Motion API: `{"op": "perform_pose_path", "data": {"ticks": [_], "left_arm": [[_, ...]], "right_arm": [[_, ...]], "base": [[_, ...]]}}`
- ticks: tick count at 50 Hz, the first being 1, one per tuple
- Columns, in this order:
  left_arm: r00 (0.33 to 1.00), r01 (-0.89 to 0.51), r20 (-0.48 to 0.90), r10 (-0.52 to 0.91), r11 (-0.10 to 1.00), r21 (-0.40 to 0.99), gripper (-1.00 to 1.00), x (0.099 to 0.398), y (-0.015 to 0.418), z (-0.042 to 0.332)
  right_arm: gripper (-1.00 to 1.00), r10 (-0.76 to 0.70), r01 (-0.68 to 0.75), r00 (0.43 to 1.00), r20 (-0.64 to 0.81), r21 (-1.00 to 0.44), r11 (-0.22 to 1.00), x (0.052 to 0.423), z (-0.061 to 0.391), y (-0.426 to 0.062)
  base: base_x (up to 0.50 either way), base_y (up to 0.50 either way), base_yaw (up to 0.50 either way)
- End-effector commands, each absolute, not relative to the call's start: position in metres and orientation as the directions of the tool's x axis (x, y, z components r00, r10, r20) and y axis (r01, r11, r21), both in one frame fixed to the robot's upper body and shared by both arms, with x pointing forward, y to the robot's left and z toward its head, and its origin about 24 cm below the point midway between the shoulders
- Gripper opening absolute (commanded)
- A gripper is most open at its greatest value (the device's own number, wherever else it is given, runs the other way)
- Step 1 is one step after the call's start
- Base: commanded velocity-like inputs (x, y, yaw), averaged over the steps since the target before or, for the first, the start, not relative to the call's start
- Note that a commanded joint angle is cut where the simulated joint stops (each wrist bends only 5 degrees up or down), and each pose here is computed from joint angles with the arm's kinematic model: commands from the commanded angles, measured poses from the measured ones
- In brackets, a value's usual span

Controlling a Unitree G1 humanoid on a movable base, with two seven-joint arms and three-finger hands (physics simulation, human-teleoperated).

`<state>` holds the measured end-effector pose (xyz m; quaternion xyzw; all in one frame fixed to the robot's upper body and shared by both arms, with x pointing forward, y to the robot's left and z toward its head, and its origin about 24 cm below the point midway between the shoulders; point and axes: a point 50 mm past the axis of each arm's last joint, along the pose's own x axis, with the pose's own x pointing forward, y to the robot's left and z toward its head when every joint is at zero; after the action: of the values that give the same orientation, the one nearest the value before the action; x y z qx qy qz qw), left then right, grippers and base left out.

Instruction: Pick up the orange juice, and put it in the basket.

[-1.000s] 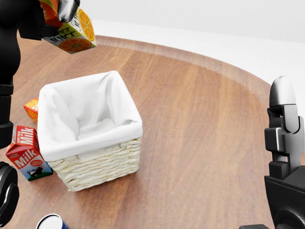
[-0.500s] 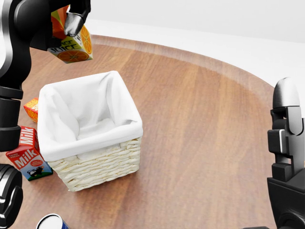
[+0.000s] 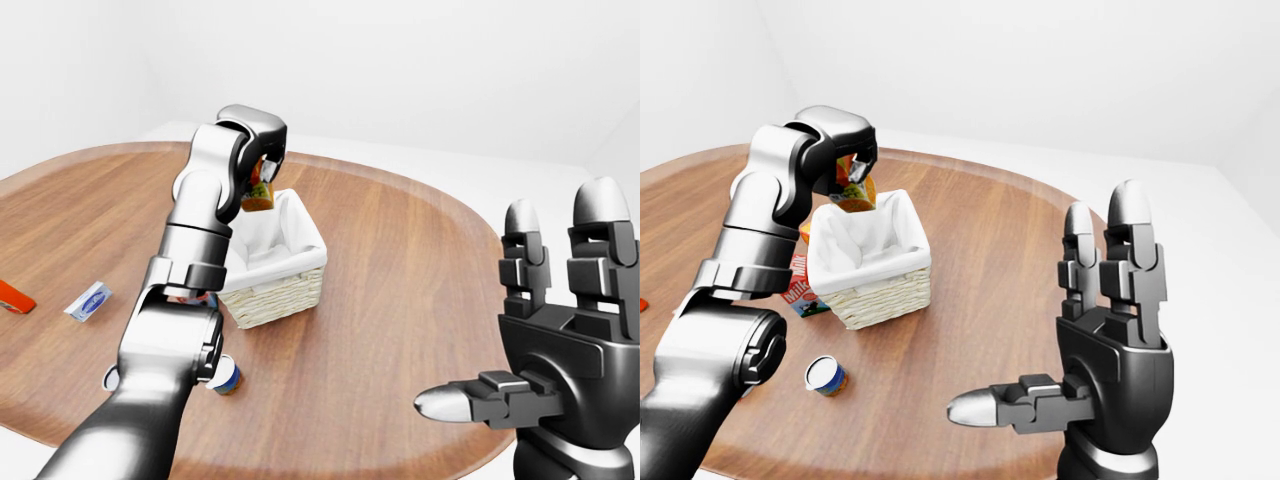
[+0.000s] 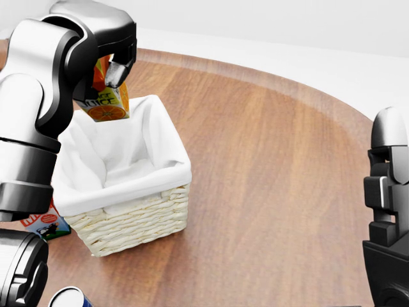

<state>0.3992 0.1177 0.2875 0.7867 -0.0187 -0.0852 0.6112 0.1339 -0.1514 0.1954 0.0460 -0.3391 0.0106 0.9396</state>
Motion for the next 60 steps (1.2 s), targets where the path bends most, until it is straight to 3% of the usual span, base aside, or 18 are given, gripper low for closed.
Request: {"op": "perform_pose_path", "data": {"ticks": [1,31,60], "left_arm": [[0.969,0.164,-0.207,-0.131,-0.283,0.945,-1.00,0.405,0.108,0.260],[0.914,0.354,-0.402,-0.059,-0.368,0.860,-1.00,0.414,0.105,0.207],[0.863,0.454,-0.501,-0.061,-0.341,0.823,-1.00,0.415,0.105,0.182]], "right_arm": [[1.00,-0.018,-0.046,0.769,0.639,0.083,0.995,0.133,0.194,-0.153],[1.00,-0.029,-0.036,0.776,0.630,0.089,0.995,0.131,0.191,-0.157],[1.00,-0.028,-0.037,0.779,0.626,0.091,0.995,0.133,0.190,-0.157]], "base": [[0.00,0.00,0.00],[0.00,0.00,0.00],[0.00,0.00,0.00]]}}
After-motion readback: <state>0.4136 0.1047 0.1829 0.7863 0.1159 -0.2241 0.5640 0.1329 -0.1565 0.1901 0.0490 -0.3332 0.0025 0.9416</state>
